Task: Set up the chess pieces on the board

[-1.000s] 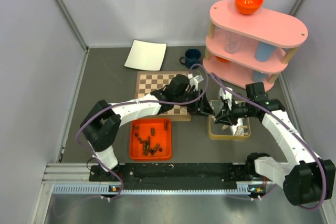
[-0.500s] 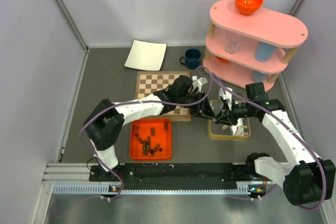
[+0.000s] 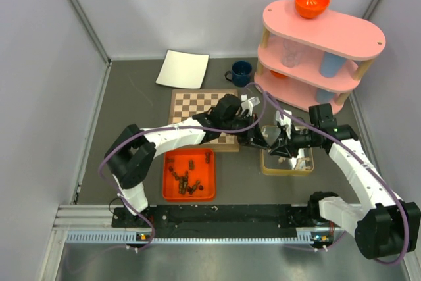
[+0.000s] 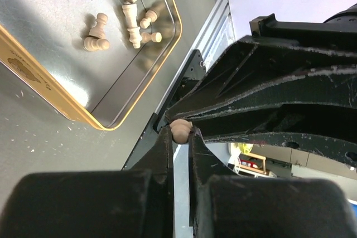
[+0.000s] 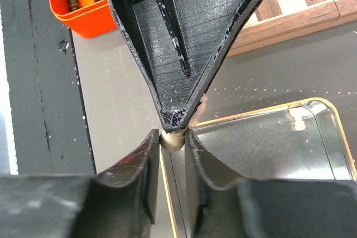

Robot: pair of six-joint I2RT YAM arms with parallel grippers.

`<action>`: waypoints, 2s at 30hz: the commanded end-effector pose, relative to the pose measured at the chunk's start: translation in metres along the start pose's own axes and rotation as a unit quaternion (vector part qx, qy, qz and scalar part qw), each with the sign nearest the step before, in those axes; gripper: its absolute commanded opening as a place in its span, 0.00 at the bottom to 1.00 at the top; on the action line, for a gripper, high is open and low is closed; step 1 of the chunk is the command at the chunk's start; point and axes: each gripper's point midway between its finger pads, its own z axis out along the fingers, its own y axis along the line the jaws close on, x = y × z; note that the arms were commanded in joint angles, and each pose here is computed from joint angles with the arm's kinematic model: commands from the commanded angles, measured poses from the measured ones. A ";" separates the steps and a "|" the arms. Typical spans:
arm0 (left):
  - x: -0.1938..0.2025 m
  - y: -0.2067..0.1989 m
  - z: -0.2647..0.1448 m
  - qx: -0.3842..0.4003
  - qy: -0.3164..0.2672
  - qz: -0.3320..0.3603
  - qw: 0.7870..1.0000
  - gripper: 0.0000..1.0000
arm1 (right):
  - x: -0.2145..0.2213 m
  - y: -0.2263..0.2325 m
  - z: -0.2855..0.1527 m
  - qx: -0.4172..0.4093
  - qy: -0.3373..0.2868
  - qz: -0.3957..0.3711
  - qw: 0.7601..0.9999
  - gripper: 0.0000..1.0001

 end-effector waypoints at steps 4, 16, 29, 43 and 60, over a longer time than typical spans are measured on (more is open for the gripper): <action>-0.016 -0.028 -0.012 0.025 -0.044 0.066 0.997 0.00 | -0.014 0.003 -0.004 -0.002 -0.020 -0.031 0.999 0.64; -0.028 0.014 -0.085 -0.150 -0.142 0.140 0.968 0.00 | -0.012 -0.018 -0.022 0.068 -0.003 -0.029 0.997 0.84; -0.045 0.089 -0.173 -0.407 -0.239 0.166 0.866 0.00 | 0.003 -0.055 -0.031 0.157 0.031 0.006 0.987 0.87; -0.061 0.122 -0.166 -0.467 -0.230 0.188 0.833 0.00 | 0.009 -0.061 -0.031 0.170 0.042 0.011 0.985 0.88; -0.050 0.162 -0.141 -0.475 -0.168 0.192 0.842 0.00 | 0.014 -0.063 -0.030 0.171 0.049 0.015 0.984 0.88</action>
